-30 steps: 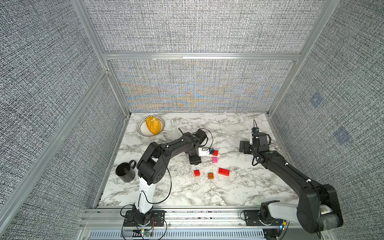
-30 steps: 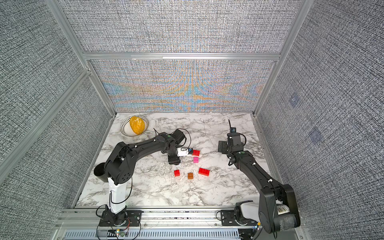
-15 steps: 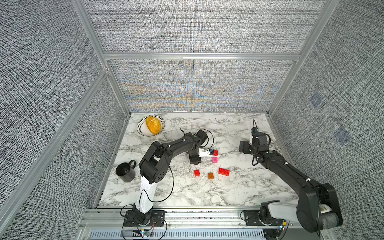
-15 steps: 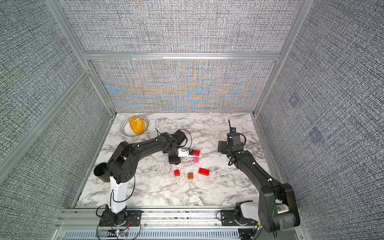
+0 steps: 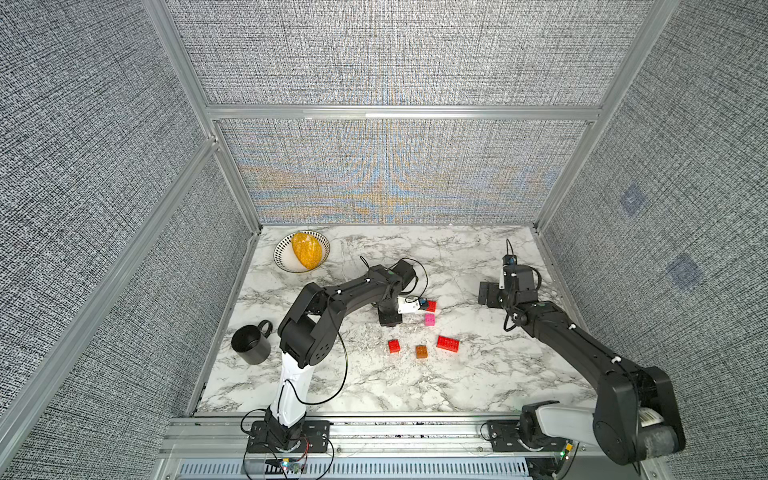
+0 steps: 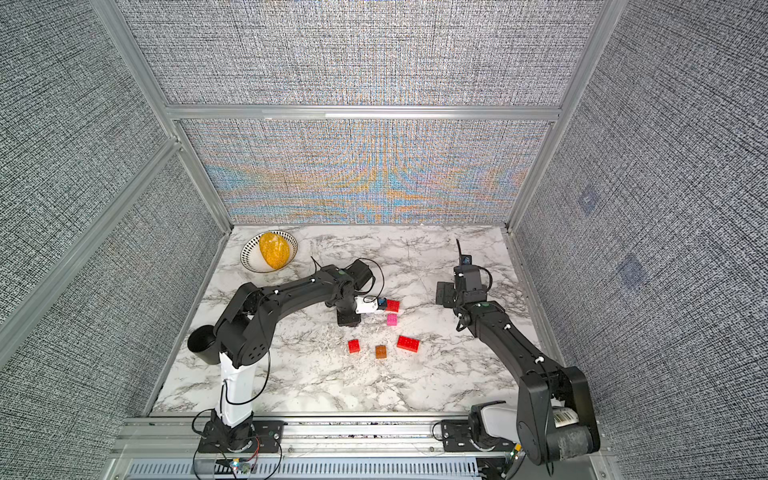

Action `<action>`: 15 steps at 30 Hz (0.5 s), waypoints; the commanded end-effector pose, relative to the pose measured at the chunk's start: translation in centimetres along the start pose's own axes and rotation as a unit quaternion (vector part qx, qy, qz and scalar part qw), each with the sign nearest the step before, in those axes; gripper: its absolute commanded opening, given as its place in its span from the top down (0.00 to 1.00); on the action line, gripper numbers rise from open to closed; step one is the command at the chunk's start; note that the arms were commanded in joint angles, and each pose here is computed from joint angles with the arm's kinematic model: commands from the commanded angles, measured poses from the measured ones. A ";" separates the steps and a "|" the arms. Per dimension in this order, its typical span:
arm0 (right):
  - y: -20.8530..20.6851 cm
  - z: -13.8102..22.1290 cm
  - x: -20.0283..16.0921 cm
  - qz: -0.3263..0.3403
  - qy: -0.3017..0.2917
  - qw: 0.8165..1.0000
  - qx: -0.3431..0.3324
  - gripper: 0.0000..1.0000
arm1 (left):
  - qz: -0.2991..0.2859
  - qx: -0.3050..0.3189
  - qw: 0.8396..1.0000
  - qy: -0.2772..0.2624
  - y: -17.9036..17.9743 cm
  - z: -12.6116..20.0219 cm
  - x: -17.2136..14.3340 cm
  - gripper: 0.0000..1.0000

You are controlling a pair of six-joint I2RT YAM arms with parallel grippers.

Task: Assemble the letter p with lego
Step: Pick up the lego brick from the center of the board.

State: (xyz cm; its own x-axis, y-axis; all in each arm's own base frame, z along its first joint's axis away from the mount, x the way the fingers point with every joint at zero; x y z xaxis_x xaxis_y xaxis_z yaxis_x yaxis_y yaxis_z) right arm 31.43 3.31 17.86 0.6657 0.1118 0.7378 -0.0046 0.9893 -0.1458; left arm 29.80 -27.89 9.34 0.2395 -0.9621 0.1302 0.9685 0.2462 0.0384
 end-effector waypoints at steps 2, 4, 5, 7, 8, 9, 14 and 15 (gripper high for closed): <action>-0.1 0.1 0.2 0.001 0.001 1.000 -0.004 0.02 | 0.006 0.009 1.000 0.004 0.2 0.4 -0.1 0.78; -0.1 0.2 0.2 0.001 0.000 1.000 -0.004 0.02 | 0.015 0.014 1.000 -0.001 0.3 0.9 0.1 0.78; -0.1 0.1 0.2 0.001 0.000 1.000 -0.004 0.02 | 0.018 0.017 1.000 -0.005 0.3 1.2 0.2 0.78; -0.1 0.2 0.2 0.000 0.000 1.000 -0.005 0.02 | 0.030 0.027 0.999 -0.017 0.5 2.3 0.5 0.78; -0.1 0.2 0.2 0.000 -0.001 1.000 -0.004 0.02 | 0.036 0.035 0.998 -0.022 0.7 2.8 0.5 0.78; -0.1 0.2 0.2 0.000 -0.001 1.000 -0.004 0.02 | 0.043 0.043 0.998 -0.026 0.8 3.3 0.6 0.78; -0.1 0.2 0.3 -0.001 -0.002 1.000 -0.003 0.02 | 0.079 0.060 0.994 -0.041 0.9 6.1 0.7 0.77; -0.1 0.2 0.2 -0.001 -0.001 1.000 -0.003 0.02 | 0.085 0.057 0.994 -0.041 0.8 6.5 0.8 0.77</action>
State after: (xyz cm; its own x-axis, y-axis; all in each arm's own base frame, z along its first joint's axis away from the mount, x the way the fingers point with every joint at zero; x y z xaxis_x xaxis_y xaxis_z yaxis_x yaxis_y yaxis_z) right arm 31.42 3.28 17.87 0.6657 0.1114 0.7379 -0.0020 0.9891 -0.1475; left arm 30.63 -27.89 15.07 0.3324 -0.9151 0.2281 0.9196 0.3682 0.1369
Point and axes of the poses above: each gripper's point midway between its finger pads, its own z axis back along the fingers, its own y axis along the line the jaws close on, x = y × z, the point moved 7 cm from there along z, back along the fingers, and after that the axes turned 9 degrees about z, right-handed, at the moved point
